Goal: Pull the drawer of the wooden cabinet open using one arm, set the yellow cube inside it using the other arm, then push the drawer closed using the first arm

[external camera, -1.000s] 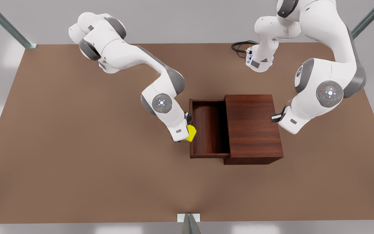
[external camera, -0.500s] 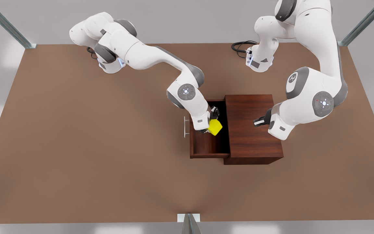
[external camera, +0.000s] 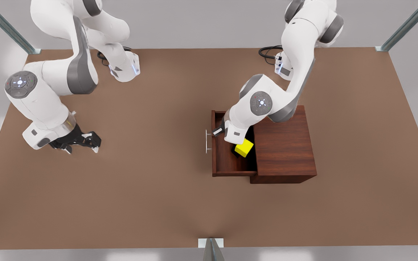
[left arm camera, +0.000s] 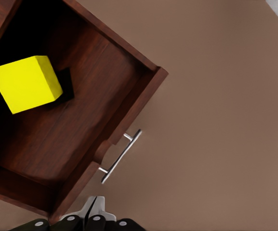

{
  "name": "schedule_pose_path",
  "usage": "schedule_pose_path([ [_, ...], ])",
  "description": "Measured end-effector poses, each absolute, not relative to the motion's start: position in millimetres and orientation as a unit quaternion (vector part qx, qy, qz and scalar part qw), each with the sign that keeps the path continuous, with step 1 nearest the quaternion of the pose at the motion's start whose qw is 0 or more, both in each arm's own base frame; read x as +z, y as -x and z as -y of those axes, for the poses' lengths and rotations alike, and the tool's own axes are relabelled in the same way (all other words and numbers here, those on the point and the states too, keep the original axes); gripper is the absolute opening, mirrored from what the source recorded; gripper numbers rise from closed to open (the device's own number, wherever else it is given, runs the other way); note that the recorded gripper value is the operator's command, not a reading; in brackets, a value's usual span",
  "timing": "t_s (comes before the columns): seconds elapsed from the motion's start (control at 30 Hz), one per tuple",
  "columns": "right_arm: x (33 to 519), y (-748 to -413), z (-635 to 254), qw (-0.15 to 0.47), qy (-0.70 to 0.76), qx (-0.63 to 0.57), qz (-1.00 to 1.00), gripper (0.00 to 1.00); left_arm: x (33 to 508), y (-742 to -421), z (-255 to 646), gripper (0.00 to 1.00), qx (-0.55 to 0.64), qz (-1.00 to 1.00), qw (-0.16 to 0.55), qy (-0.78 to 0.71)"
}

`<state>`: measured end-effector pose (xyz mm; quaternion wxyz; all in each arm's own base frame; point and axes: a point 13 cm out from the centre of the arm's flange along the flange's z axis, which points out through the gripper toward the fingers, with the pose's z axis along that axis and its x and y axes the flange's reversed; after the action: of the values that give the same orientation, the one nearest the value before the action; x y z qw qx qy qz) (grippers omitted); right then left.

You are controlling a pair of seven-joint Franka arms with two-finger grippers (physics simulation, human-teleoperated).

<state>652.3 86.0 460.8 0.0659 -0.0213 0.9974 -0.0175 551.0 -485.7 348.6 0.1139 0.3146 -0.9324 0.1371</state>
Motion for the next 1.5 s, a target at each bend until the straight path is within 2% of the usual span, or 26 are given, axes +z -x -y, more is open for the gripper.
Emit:
schedule_pose_path([
  [0.2, 438.3, -639.5, -90.0, 0.015, 0.037, -0.025, -0.999, 1.0, 269.6, -551.4, 538.1, 0.21, 0.131, 0.87, 0.128, -0.458],
  [0.53, 434.2, -632.0, -86.0, -0.006, 0.038, -0.011, -0.999, 1.0, 199.7, -548.4, 546.2, 0.21, 0.084, 0.764, 0.135, -0.625],
  [0.77, 435.6, -631.0, -88.8, -0.008, 0.044, -0.01, -0.999, 1.0, 194.1, -548.4, 526.9, 0.21, 0.046, 0.727, 0.123, -0.674],
  [1.5, 436.7, -629.3, -90.8, -0.009, 0.051, -0.009, -0.999, 1.0, 193.6, -576.7, 372.5, 0.21, -0.087, 0.676, 0.137, -0.718],
])
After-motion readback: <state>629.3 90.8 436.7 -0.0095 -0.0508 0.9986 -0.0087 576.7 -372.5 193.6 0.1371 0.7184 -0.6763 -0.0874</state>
